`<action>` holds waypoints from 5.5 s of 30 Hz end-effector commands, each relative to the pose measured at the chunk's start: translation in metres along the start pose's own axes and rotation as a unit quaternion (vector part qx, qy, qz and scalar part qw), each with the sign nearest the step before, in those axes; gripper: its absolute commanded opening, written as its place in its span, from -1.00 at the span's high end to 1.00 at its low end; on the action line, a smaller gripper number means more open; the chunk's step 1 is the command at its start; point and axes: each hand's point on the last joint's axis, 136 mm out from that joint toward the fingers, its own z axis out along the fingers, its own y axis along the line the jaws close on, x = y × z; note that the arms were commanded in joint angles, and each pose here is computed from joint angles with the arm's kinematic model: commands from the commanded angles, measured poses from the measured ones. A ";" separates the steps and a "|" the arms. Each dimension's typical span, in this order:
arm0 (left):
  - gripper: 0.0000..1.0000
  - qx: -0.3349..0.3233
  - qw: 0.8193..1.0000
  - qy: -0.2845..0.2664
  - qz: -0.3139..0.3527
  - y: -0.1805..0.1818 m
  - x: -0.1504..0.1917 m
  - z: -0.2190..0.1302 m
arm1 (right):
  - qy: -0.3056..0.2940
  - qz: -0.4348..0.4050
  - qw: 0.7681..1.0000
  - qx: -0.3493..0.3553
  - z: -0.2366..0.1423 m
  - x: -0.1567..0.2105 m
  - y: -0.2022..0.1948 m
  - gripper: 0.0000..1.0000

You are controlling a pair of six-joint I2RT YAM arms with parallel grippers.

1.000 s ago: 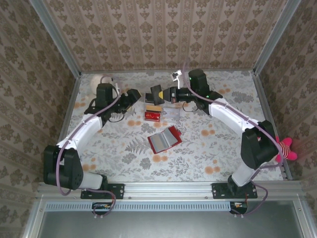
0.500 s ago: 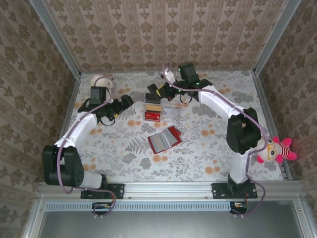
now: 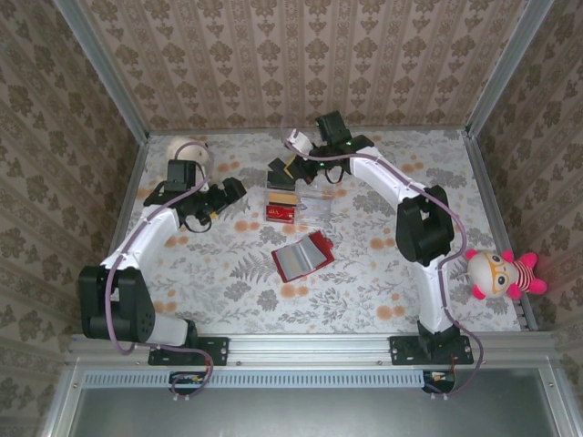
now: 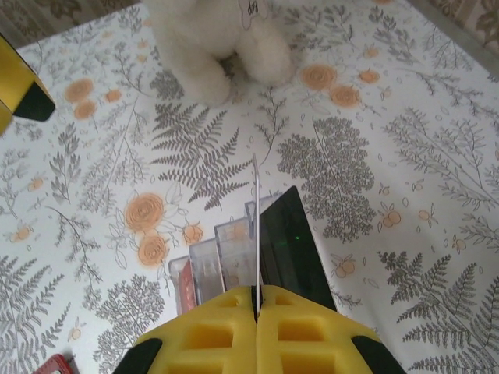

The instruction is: Take the credit cards out of the card holder

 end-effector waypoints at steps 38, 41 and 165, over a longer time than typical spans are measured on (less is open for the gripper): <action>-1.00 0.002 1.000 0.023 0.000 0.009 0.016 0.004 | 0.044 -0.049 0.998 0.001 0.013 0.021 -0.021 0.88; -1.00 0.002 1.000 0.024 0.000 0.009 0.017 0.004 | 0.054 -0.053 0.997 0.005 0.015 0.027 -0.022 0.85; 0.29 0.063 0.981 0.183 0.006 -0.068 0.188 0.087 | 0.249 0.388 0.878 0.125 -0.016 0.210 0.141 0.45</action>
